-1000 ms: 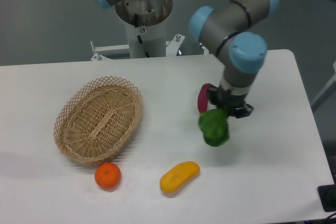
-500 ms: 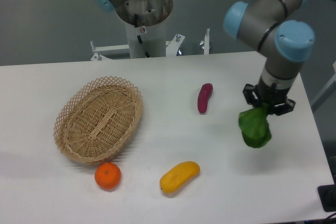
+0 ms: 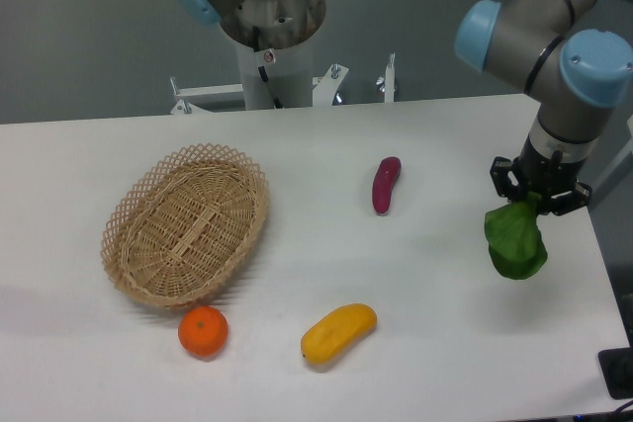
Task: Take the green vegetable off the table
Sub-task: 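Carry the bok choy away from the basket, holding it raised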
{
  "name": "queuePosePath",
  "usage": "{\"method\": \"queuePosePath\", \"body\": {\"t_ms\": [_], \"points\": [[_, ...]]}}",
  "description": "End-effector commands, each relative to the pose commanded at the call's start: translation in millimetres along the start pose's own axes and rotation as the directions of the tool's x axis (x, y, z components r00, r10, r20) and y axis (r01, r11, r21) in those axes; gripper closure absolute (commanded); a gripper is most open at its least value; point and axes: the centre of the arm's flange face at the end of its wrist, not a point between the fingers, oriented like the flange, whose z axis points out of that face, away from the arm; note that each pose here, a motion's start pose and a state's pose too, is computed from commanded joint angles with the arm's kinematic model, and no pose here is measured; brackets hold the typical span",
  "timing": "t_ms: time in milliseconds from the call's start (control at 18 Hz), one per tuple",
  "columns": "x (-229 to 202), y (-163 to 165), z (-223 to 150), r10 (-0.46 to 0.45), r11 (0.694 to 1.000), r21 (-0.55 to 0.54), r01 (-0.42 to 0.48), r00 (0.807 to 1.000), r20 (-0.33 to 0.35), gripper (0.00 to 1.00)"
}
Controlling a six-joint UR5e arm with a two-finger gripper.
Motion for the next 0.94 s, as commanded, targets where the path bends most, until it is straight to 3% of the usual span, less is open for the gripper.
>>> {"method": "queuePosePath", "body": {"t_ms": [944], "points": [[-7.7, -3.6, 3.0, -0.007, 1.0, -0.006, 0.007, 1.0, 0.007, 0.78]]}}
